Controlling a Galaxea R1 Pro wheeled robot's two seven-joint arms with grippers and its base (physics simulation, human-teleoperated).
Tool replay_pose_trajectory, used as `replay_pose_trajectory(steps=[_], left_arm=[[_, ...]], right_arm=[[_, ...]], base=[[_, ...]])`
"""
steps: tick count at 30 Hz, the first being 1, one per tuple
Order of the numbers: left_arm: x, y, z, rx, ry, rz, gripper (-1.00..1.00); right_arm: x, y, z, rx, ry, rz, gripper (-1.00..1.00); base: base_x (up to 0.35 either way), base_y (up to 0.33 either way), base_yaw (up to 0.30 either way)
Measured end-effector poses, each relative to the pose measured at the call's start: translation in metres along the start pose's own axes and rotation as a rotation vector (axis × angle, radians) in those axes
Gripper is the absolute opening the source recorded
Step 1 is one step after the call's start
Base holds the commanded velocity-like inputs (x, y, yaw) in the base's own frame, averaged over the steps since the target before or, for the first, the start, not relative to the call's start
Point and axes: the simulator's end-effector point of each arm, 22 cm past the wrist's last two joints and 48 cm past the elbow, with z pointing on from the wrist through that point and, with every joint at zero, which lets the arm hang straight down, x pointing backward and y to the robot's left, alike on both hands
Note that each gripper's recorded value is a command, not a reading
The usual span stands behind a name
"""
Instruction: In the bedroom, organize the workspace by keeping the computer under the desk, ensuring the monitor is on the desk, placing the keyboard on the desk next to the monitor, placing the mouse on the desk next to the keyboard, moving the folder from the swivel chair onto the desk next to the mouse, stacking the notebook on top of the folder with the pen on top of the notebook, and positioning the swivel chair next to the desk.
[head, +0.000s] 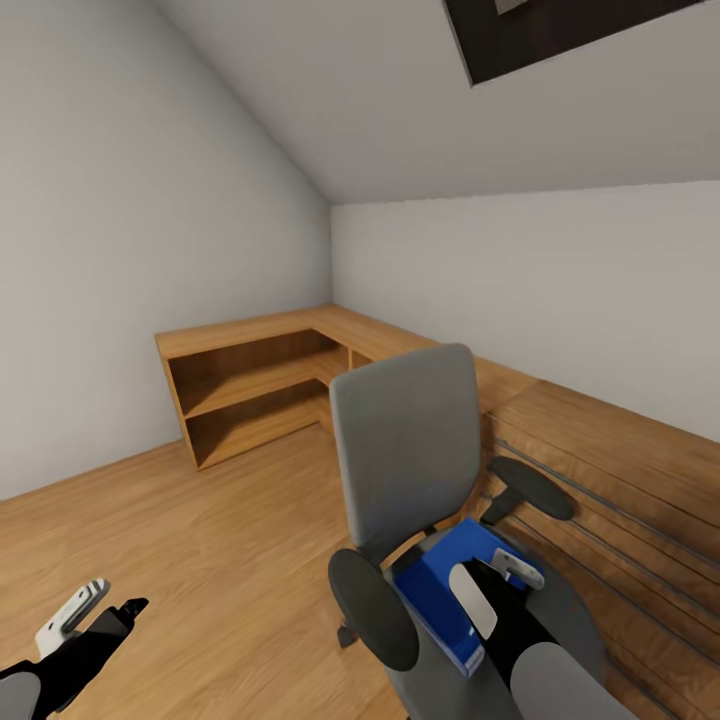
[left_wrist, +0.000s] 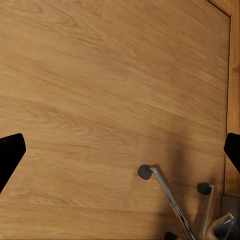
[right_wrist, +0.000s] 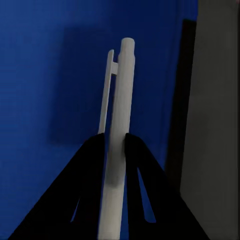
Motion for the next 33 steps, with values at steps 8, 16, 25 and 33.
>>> replay_pose_trajectory(steps=[8,16,25,33], left_arm=[[-0.008,-0.012,-0.009,-0.010,-0.014,0.027,1.00],[-0.025,-0.054,-0.019,-0.067,-0.199,0.270,1.00],[-0.032,-0.074,-0.031,-0.067,-0.234,0.318,1.00],[-0.028,-0.092,-0.039,-0.047,-0.218,0.345,1.00]], right_arm=[[-0.023,0.005,-0.016,-0.019,-0.007,0.003,-1.00],[-0.112,0.022,-0.078,-0.188,-0.098,0.033,-1.00],[-0.142,-0.005,-0.129,-0.334,-0.074,0.108,-1.00],[-0.155,-0.015,-0.147,-0.358,-0.077,0.136,-1.00]], base=[[0.000,0.000,0.000],[0.000,0.000,0.000],[-0.141,0.000,0.000],[-0.325,0.000,0.000]])
